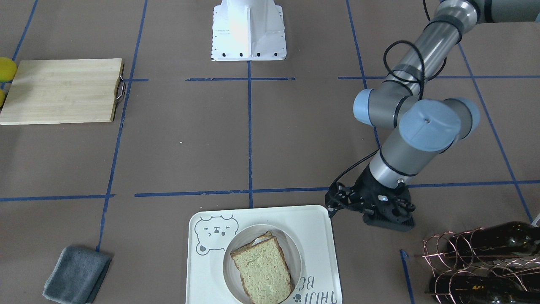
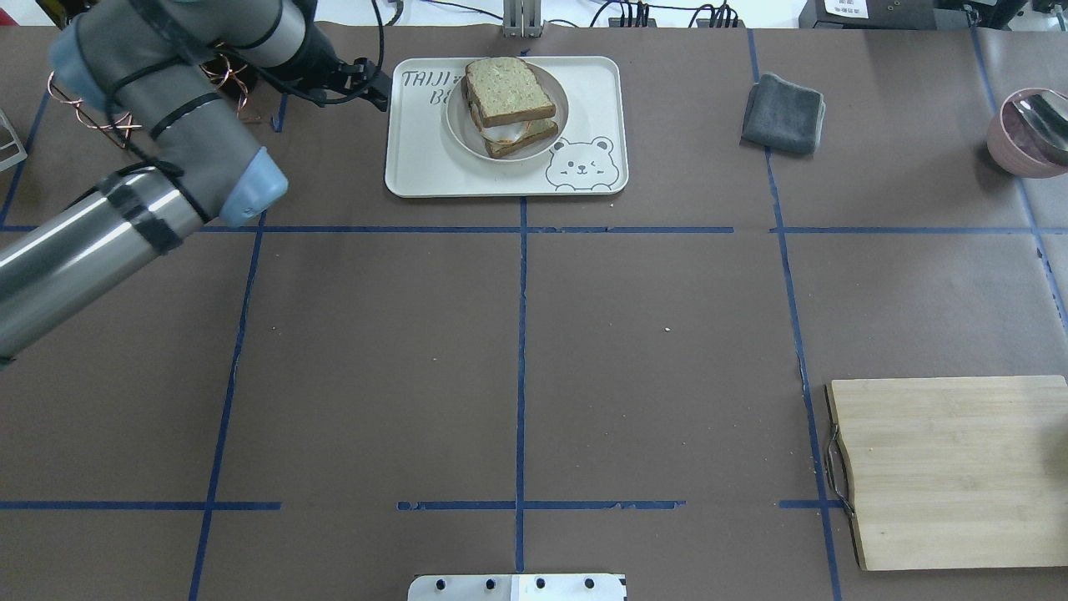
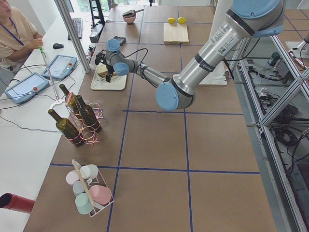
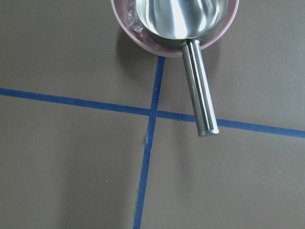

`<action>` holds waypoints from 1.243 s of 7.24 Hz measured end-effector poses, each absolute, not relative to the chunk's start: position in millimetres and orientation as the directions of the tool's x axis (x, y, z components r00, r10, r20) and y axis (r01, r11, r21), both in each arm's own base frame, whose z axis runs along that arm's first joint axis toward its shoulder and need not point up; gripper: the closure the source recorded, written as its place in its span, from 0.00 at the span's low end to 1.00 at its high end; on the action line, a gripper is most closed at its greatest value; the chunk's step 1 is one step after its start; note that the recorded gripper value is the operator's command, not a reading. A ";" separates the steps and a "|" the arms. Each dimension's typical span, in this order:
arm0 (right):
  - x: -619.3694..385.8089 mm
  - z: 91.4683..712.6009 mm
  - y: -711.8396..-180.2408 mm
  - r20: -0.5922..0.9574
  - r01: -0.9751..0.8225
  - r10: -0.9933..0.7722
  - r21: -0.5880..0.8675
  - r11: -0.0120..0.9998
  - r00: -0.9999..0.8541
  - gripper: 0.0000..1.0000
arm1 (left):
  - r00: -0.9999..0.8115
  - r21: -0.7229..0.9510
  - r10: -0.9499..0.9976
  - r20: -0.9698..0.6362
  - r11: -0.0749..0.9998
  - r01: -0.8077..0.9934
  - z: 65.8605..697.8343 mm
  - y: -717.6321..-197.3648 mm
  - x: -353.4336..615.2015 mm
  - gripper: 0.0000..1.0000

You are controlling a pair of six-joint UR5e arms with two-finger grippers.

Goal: Make sandwich and place on tray
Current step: 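Release the plate on the tray and withdraw the left arm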

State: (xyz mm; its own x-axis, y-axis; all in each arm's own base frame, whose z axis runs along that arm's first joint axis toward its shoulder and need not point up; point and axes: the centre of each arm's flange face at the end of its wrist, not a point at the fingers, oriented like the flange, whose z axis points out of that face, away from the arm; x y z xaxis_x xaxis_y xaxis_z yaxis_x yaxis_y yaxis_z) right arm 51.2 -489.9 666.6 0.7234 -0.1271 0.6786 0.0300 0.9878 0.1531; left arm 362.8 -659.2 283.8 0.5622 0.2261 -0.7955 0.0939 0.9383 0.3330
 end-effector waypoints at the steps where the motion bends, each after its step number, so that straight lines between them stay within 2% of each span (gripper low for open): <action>1: 51.3 666.7 -489.4 0.679 0.030 -0.127 0.153 0.988 0.723 0.00 | 0.562 0.356 0.268 -0.782 0.933 0.050 301.4 -629.1 323.8 0.00; 5: 51.9 658.8 -480.8 0.680 0.028 -0.131 0.160 0.987 0.721 0.00 | 0.683 0.467 0.438 -0.585 0.870 -0.158 440.4 -579.2 105.4 0.00; 7: 51.9 659.0 -479.1 0.681 0.028 -0.130 0.158 0.987 0.721 0.00 | 0.722 0.355 0.368 -0.586 0.918 -0.179 509.7 -555.3 11.6 0.00; 9: 51.9 659.6 -478.6 0.681 0.028 -0.128 0.157 0.987 0.721 0.00 | 0.727 0.203 0.291 -0.622 0.957 -0.209 568.5 -516.9 -35.8 0.00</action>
